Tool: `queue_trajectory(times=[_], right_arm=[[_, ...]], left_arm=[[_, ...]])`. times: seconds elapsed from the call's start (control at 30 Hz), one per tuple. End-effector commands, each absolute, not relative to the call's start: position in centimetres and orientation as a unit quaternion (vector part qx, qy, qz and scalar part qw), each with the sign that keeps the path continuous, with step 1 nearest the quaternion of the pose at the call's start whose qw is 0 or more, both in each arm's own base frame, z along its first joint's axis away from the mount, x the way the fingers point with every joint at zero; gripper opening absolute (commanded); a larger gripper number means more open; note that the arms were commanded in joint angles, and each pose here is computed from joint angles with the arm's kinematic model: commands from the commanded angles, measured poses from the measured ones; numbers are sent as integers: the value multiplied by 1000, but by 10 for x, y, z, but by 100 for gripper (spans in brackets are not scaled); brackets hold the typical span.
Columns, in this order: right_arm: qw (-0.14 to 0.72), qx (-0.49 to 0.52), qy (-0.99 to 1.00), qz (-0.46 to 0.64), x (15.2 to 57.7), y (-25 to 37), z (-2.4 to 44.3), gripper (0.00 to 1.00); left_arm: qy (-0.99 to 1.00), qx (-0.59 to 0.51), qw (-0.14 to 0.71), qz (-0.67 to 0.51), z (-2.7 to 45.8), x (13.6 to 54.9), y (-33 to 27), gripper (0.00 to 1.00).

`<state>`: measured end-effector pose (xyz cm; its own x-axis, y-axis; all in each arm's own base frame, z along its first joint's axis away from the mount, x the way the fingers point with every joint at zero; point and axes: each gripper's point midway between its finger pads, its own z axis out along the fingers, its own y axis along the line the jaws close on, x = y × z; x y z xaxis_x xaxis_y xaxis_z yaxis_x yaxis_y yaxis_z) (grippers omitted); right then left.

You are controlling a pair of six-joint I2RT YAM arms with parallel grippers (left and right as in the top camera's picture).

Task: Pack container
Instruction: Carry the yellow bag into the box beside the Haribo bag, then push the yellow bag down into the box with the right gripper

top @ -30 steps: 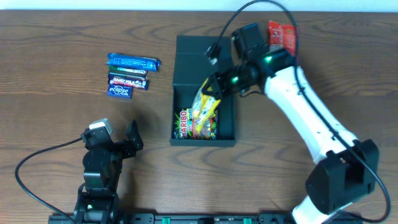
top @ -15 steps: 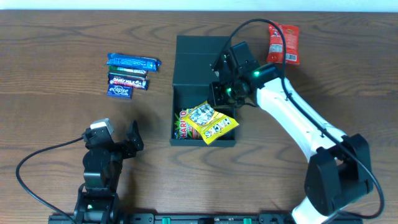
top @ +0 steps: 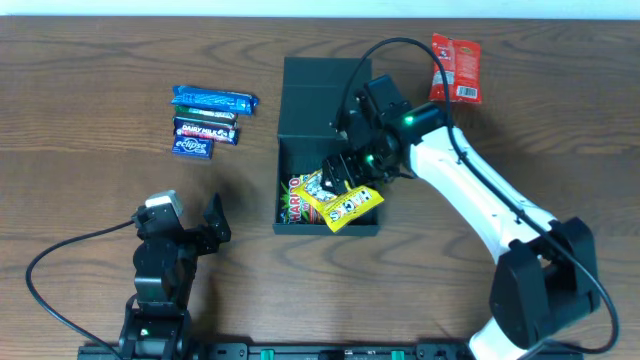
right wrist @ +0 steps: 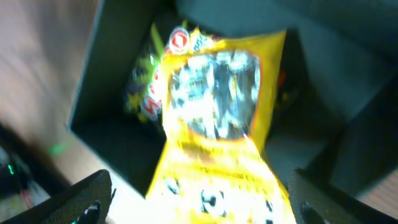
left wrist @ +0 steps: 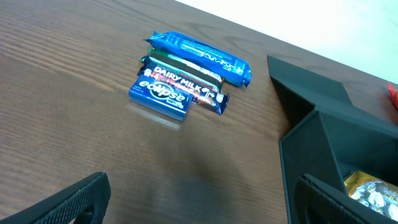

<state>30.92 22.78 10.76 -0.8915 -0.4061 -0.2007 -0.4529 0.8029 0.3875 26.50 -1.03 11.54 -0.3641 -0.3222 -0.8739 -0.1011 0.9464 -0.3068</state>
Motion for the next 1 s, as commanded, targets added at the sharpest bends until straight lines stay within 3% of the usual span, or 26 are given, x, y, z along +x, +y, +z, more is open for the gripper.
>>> queue_trajectory(times=[0.0,0.7,0.8,0.9,0.97], right_arm=[[84,-313,920,221,309,225,124,89],[34,-386,914,118,307,222,61,84],[31,-386,915,117,308,223,56,69],[35,-386,914,117,309,224,56,41],[37,-384,915,118,311,224,56,32]], left_arm=[[821,-121,549,-96,115,265,-10,95],[821,-121,549,-96,115,265,-10,95],[821,-121,549,-96,115,265,-10,95],[821,-121,549,-96,115,265,-10,95],[821,-121,549,-96,115,265,-10,95]])
